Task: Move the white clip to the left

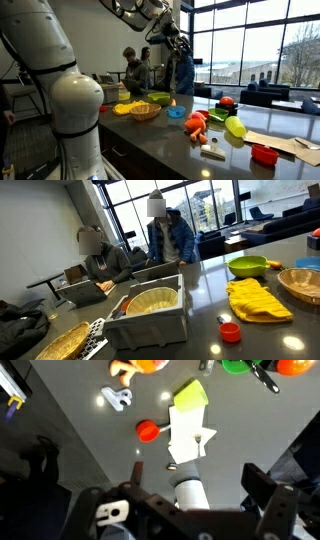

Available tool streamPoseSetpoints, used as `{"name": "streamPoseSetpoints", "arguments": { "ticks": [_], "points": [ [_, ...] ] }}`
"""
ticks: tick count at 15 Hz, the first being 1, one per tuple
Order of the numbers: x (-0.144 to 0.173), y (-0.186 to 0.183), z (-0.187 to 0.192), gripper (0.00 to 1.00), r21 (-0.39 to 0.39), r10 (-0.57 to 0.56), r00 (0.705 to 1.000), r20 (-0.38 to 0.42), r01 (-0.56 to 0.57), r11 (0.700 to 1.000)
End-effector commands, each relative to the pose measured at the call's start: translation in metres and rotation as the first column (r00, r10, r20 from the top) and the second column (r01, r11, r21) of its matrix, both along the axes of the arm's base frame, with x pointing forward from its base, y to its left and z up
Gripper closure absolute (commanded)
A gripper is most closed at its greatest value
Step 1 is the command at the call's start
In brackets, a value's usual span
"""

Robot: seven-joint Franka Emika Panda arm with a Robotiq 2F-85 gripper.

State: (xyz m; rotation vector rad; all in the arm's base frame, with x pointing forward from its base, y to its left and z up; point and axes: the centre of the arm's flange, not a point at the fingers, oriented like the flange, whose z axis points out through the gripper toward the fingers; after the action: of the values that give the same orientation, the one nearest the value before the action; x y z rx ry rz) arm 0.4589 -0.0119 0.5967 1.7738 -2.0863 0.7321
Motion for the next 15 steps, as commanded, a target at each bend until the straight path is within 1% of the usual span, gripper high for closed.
{"name": "streamPoseSetpoints", "arguments": {
  "ticks": [1,3,5,6,8,9,13,14,15],
  "points": [
    [0.01,-0.035,-0.024,0.0,0.208,-0.013,1.0,-0.011,0.016,0.978],
    [0.01,-0.052,-0.05,0.0,0.327,-0.023,0.999,-0.024,0.029,0.945],
    [0.006,-0.065,-0.078,0.0,0.438,-0.041,0.998,-0.054,0.06,0.897],
    [0.003,-0.07,-0.091,0.0,0.491,-0.049,0.996,-0.073,0.078,0.867],
    [-0.004,-0.078,-0.12,0.0,0.586,-0.065,0.99,-0.126,0.127,0.8],
    [-0.008,-0.08,-0.133,0.0,0.629,-0.069,0.986,-0.152,0.15,0.762],
    [-0.022,-0.072,-0.177,0.0,0.767,-0.074,0.964,-0.255,0.248,0.592],
    [-0.024,-0.07,-0.183,0.0,0.776,-0.077,0.96,-0.27,0.264,0.573],
    [-0.025,-0.068,-0.186,0.0,0.778,-0.081,0.957,-0.28,0.275,0.564]
  ]
}}
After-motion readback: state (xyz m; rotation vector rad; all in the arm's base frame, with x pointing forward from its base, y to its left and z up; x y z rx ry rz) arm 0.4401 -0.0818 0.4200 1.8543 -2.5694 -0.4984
